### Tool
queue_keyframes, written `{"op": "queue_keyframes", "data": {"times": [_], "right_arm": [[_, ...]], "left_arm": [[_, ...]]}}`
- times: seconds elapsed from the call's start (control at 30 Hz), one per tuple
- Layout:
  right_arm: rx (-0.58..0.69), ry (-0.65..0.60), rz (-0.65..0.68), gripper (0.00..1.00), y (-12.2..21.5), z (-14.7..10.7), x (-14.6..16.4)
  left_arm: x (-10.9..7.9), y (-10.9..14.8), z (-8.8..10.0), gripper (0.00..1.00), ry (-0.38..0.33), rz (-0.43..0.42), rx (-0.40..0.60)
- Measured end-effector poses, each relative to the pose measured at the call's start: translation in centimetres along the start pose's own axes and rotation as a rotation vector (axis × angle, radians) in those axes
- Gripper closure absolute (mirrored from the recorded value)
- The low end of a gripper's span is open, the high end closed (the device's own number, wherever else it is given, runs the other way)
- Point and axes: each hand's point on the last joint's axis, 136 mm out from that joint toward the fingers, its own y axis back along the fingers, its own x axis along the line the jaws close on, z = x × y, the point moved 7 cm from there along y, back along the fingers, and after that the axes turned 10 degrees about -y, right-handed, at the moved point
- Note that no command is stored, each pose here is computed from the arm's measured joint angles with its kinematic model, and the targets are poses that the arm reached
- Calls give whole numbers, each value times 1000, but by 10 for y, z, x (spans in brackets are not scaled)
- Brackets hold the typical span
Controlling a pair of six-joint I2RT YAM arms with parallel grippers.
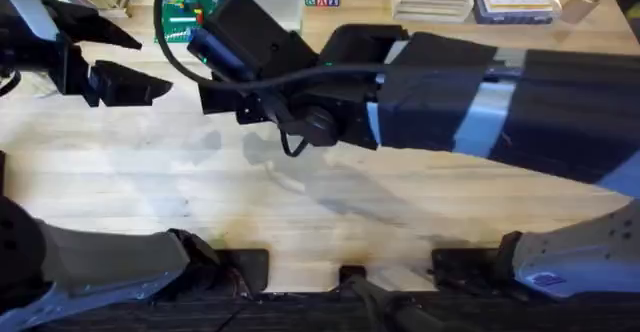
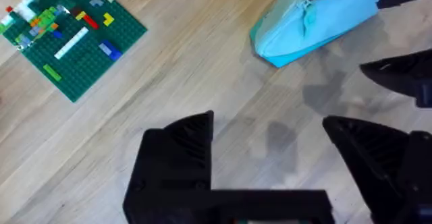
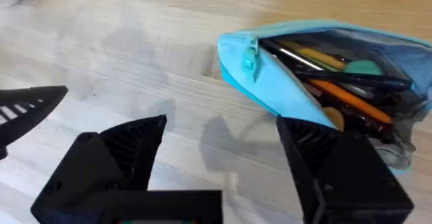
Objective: Unzip the bag, pick up the pens from the table one at a time and place them inside, then zip the bag closed.
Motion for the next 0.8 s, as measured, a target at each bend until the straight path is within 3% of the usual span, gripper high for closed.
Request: {"op": "queue_keyframes", "data": {"times": [0.8], "right_arm": [[-55, 63, -33, 5, -39, -9, 1]], "left_arm": [[0, 0, 0, 7, 0, 0, 0]]}}
